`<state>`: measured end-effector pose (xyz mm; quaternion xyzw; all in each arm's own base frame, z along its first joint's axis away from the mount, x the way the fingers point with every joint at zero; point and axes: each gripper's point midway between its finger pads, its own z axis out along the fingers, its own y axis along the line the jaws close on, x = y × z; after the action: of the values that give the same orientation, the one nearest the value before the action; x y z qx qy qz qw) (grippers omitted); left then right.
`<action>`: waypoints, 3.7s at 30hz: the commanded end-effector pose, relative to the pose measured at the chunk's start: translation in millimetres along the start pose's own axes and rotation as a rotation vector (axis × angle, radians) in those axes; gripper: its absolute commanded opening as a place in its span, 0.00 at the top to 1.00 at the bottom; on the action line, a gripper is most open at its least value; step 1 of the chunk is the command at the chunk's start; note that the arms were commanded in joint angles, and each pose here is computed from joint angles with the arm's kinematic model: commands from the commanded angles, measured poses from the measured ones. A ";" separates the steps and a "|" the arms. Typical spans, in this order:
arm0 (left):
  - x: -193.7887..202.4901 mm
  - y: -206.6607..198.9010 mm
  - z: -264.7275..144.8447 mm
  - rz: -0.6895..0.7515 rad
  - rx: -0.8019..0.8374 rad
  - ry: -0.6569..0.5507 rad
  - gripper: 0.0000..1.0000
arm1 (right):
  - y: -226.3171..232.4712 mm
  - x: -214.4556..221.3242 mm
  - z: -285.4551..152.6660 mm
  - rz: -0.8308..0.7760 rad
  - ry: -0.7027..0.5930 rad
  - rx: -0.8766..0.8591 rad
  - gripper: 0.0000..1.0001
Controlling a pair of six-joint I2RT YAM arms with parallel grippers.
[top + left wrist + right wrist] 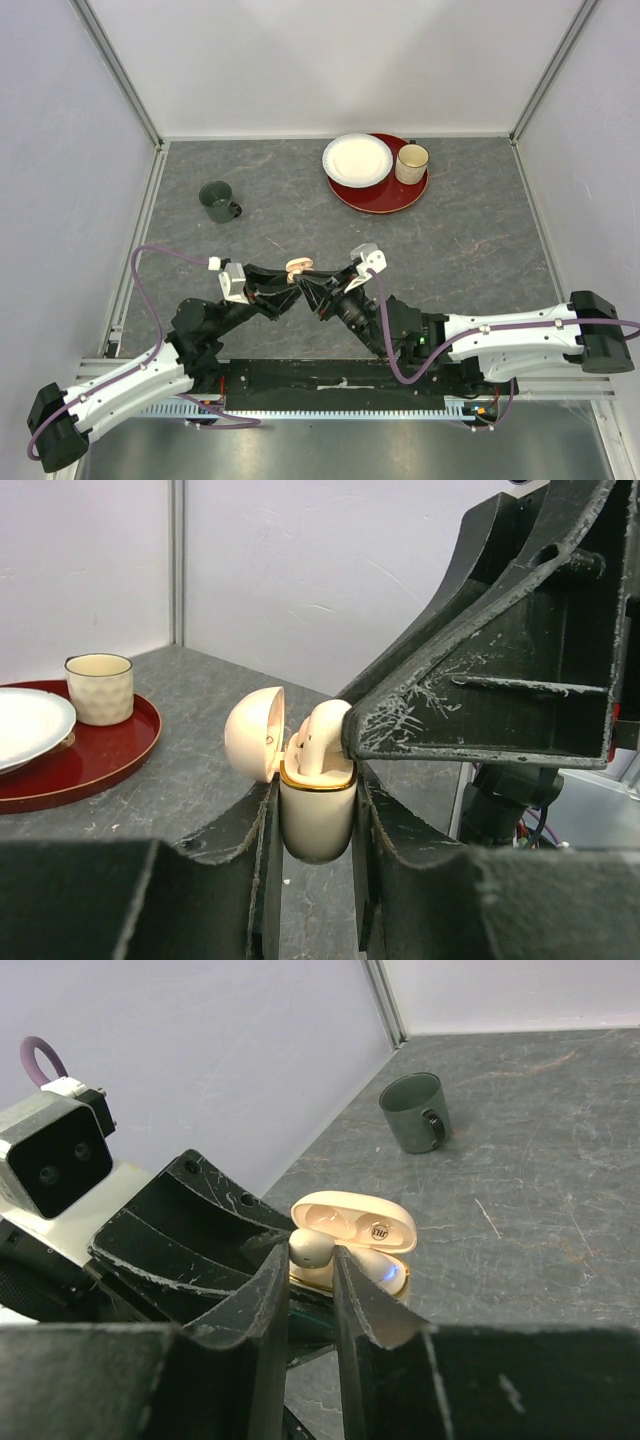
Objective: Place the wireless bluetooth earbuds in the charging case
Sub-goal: Place the earbud in the charging case, then close the charging case.
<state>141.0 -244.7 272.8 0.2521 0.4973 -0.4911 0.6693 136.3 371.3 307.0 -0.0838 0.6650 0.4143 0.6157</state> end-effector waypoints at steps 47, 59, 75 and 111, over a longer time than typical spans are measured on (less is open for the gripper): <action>-20.3 -34.8 15.8 -0.027 0.191 0.019 0.98 | -58.6 -36.8 16.1 0.111 0.395 -0.096 0.02; -17.8 -36.6 18.4 -0.030 0.206 0.034 0.98 | -62.9 -9.9 16.1 0.137 0.471 -0.088 0.02; -12.2 -16.8 16.7 -0.036 0.091 0.030 0.98 | -65.6 2.5 16.9 0.150 0.509 -0.078 0.02; 15.2 32.7 8.3 -0.279 -0.302 0.238 0.98 | -149.4 -13.3 5.5 0.177 0.299 0.367 0.02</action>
<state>165.4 -249.1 246.0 0.1924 0.6413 -0.4627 0.5811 217.2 314.0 247.8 -0.0664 0.8197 0.3796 0.4237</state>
